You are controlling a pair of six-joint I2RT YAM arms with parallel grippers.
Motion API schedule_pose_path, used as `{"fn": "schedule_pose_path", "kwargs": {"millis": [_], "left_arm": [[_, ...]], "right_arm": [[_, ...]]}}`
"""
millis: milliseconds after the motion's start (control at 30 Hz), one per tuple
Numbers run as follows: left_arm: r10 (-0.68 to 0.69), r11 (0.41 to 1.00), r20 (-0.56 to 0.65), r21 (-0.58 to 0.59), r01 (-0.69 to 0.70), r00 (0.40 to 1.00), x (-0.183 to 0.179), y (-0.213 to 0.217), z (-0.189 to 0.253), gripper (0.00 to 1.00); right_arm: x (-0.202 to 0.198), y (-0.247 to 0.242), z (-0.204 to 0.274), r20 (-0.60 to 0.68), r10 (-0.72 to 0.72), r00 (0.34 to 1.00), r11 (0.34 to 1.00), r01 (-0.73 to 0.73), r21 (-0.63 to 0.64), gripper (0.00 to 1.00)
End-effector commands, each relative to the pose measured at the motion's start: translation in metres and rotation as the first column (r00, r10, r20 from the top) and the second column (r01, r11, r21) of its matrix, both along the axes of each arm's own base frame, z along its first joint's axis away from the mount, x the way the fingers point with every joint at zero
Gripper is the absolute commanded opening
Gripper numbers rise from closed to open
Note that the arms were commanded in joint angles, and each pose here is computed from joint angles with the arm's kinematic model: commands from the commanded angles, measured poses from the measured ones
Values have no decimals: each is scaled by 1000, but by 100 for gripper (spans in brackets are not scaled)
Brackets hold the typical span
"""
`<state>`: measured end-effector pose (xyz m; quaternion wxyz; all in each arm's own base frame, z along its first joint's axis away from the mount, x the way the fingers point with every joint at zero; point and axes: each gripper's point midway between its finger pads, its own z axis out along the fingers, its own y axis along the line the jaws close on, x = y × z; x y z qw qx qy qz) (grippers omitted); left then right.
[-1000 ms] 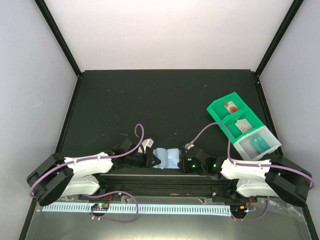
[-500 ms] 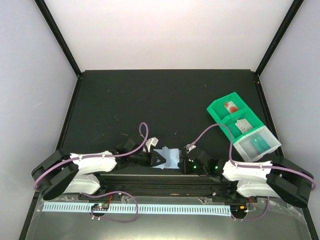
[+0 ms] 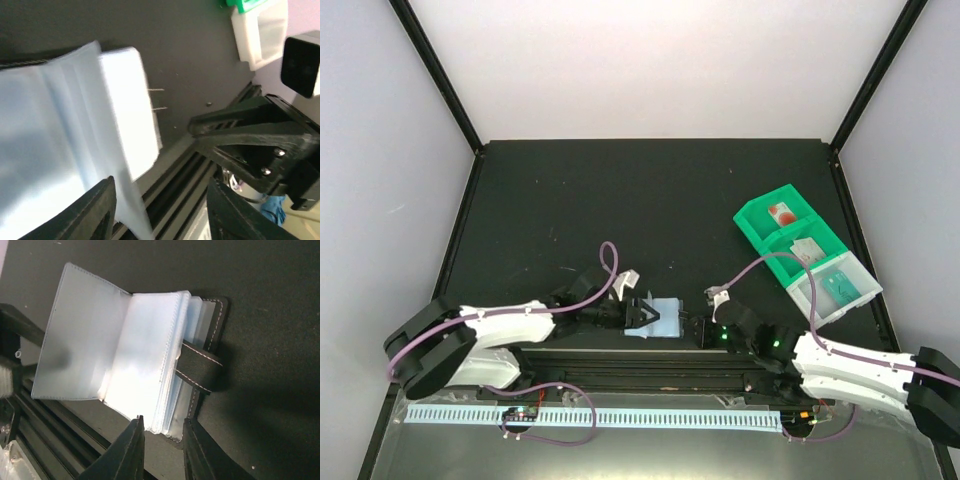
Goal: Take the credit cards out of the card holder
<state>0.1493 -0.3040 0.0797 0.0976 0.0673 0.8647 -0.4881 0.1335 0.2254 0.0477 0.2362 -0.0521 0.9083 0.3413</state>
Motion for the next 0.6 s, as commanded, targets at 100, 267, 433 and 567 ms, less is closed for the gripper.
{"fn": "schedule_pose_path", "kwargs": {"millis": [100,267,433,567], "left_arm": [[120,974,72,185,-131,990,17,45,-11,62],[171,953,69,243,-183,983,17,63,-27,64],[162,963,41,210,-167,986,16,57,-29,63],[175,958,31,226,-177,984,17,58,-36,62]], "right_arm": [[3,-1,16,19,-22,1000,1000,22,9,33],[7,10,17,14,-10,1000,1000,10,-1,35],[11,18,8,-7,-2,1000,999,2,-46,36],[14,19,2,-11,-5,1000,997,4,-74,36]]}}
